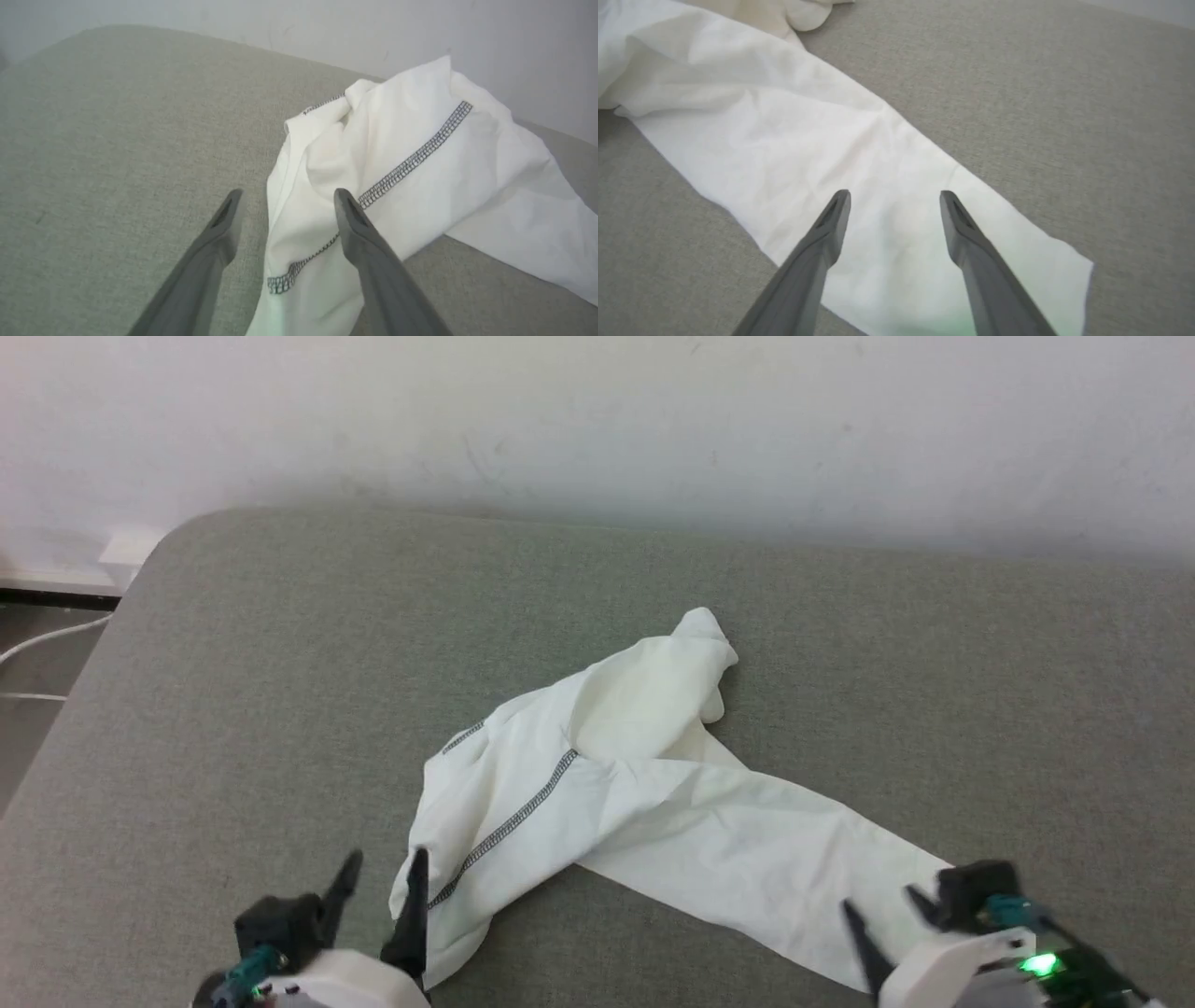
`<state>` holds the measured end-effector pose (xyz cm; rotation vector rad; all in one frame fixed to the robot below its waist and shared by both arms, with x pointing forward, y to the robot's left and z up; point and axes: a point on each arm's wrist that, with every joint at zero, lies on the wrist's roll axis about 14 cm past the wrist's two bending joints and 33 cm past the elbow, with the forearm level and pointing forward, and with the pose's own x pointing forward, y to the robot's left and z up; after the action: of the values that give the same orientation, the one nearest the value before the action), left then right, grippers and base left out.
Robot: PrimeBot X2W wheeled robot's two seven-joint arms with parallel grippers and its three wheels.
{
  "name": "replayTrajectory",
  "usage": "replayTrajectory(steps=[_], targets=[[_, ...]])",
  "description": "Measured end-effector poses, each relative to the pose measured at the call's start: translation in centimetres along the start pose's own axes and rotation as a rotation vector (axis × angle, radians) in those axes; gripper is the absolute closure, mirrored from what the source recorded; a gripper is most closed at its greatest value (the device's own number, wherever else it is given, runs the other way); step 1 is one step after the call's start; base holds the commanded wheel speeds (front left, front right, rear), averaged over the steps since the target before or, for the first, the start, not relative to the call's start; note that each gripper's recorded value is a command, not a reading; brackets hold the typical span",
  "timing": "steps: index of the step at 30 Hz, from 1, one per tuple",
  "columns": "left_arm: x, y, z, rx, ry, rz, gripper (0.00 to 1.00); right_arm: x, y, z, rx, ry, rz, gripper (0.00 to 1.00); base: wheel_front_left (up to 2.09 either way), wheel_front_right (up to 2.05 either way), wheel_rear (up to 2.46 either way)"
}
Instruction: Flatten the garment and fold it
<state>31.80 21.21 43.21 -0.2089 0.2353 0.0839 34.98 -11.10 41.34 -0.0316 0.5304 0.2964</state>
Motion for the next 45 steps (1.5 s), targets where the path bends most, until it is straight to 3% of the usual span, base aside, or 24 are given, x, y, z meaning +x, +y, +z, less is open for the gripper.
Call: replayTrajectory(steps=[2, 6, 16, 17, 18, 24, 30, 34, 37, 42, 43, 44, 45], targets=[[0.4, -0.2, 2.7, 0.036, -0.113, -0.014, 0.0, -0.1, 2.2, -0.6, 0.013, 0.031, 0.072, 0.0, 0.0, 0.0, 0.0], [0.7, -0.5, 6.5, 0.086, -0.25, -0.028, 0.0, -0.1, 4.7, -1.5, -0.07, 0.087, 0.177, 0.0, 0.0, 0.0, 0.0], [0.7, -0.8, 8.3, 0.092, -0.322, -0.007, 0.0, 2.2, 6.2, -4.2, -0.258, 0.251, 0.303, 0.0, 0.0, 0.0, 0.0], [0.7, -0.8, 8.2, 0.092, -0.319, -0.004, 0.0, 2.4, 6.2, -4.2, -0.264, 0.257, 0.309, 0.74, 0.0, 0.0, 0.0], [0.8, -0.8, 8.1, 0.09, -0.315, -0.004, 0.0, 2.6, 6.1, -4.2, -0.276, 0.259, 0.31, 1.0, 0.0, 0.0, 0.0], [1.3, -0.5, 7.6, 0.09, -0.298, 0.002, 0.0, 2.9, 1.8, -3.2, -0.253, 0.246, 0.209, 1.0, 0.0, 0.0, 0.0], [1.6, -1.7, 7.1, 0.098, -0.286, -0.042, 0.0, -2.3, -13.1, -3.4, -0.237, 0.345, -0.174, 1.0, 0.0, 0.0, 0.0], [1.9, -3.2, 7.2, 0.09, -0.293, -0.084, 0.0, -7.0, -19.0, -3.5, -0.224, 0.387, -0.356, 1.0, 0.0, 0.0, 0.0], [2.1, -4.3, 7.1, 0.089, -0.291, -0.122, 0.0, -8.8, -20.0, -3.9, -0.19, 0.397, -0.406, 1.0, 0.0, 0.0, 0.0], [2.7, -5.7, 5.5, 0.08, -0.239, -0.17, 0.0, -7.8, -16.9, -5.3, -0.131, 0.365, -0.343, 1.0, 0.0, 0.0, 0.0], [2.9, -6.0, 4.9, 0.081, -0.218, -0.179, 0.0, -7.3, -16.4, -5.4, -0.129, 0.353, -0.331, 0.07, 0.0, 0.0, 0.0], [3.1, -6.3, 4.2, 0.081, -0.194, -0.189, 0.0, -6.7, -15.8, -5.4, -0.128, 0.34, -0.317, 0.0, 0.0, 0.0, 0.0], [3.3, -6.5, 3.8, 0.081, -0.174, -0.197, 0.0, -6.2, -15.3, -5.1, -0.127, 0.318, -0.305, 0.0, 0.0, 0.0, 0.0]])
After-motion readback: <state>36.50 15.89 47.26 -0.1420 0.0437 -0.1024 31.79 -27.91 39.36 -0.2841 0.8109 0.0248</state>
